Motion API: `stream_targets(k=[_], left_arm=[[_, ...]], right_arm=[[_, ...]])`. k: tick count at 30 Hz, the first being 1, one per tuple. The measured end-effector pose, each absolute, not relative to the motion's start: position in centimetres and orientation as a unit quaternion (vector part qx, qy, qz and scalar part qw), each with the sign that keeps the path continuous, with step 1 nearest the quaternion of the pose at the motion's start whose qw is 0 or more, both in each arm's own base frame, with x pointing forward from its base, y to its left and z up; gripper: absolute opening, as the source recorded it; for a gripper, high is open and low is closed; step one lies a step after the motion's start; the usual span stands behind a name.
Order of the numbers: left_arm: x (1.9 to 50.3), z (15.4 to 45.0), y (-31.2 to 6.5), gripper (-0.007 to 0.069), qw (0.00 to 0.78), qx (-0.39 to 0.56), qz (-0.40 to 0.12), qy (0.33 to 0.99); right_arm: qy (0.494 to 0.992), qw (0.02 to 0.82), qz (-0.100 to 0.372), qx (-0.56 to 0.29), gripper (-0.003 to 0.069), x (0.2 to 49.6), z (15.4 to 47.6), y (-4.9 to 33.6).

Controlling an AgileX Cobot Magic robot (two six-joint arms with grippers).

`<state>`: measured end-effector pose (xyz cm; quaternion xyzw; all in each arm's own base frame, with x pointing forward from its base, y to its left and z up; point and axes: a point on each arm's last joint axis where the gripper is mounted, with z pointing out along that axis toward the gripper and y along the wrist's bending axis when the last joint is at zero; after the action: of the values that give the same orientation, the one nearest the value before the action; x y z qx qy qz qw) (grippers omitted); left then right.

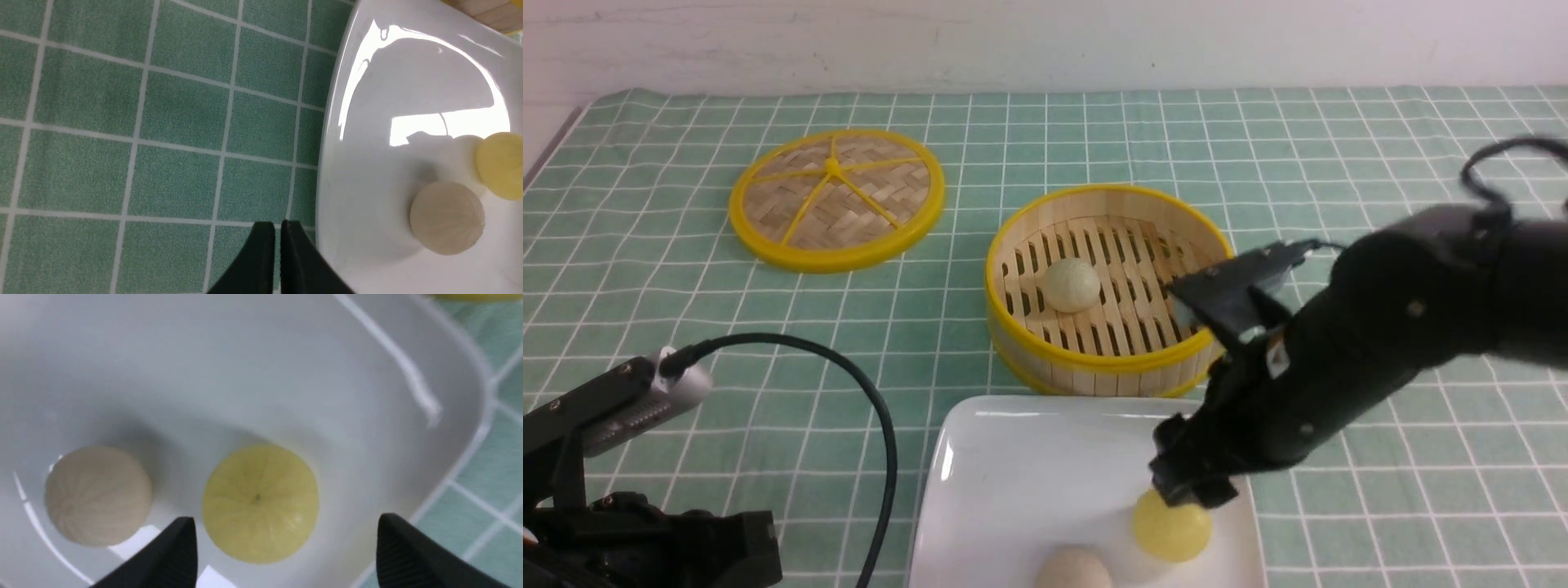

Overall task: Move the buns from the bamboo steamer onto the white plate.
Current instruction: 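Reach into the bamboo steamer and grasp a bun with the left gripper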

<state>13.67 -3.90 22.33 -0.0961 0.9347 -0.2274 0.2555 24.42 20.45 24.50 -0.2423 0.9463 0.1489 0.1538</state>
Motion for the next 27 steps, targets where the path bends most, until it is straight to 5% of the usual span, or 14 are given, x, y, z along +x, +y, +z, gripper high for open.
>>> stream_targets(k=[5, 10, 13, 16, 27], left_arm=[[13.6, 22.3, -3.9, 0.0059, 0.250, -0.095, -0.229, 0.936], [13.7, 22.3, -3.9, 0.0064, 0.255, -0.097, -0.228, 0.935], [14.1, 22.7, -3.8, 0.0065, 0.274, -0.102, -0.227, 0.929], [14.9, 23.5, -3.9, 0.0065, 0.281, -0.092, -0.227, 0.928], [21.5, 29.4, -5.7, 0.0055, 0.247, 0.051, -0.267, 0.930]], right_arm=[[0.943, 0.184, 0.129, -0.244, 0.0538, 23.7, 32.3, 16.9], [0.942, 0.203, 0.080, -0.254, 0.0363, 20.7, 36.1, 13.5], [0.940, 0.235, 0.056, -0.242, 0.0162, 18.0, 37.6, 11.0], [0.940, 0.251, 0.060, -0.225, 0.0010, 15.3, 37.5, 9.1], [0.933, 0.286, 0.061, -0.210, -0.0014, 7.5, 30.5, 3.9]])
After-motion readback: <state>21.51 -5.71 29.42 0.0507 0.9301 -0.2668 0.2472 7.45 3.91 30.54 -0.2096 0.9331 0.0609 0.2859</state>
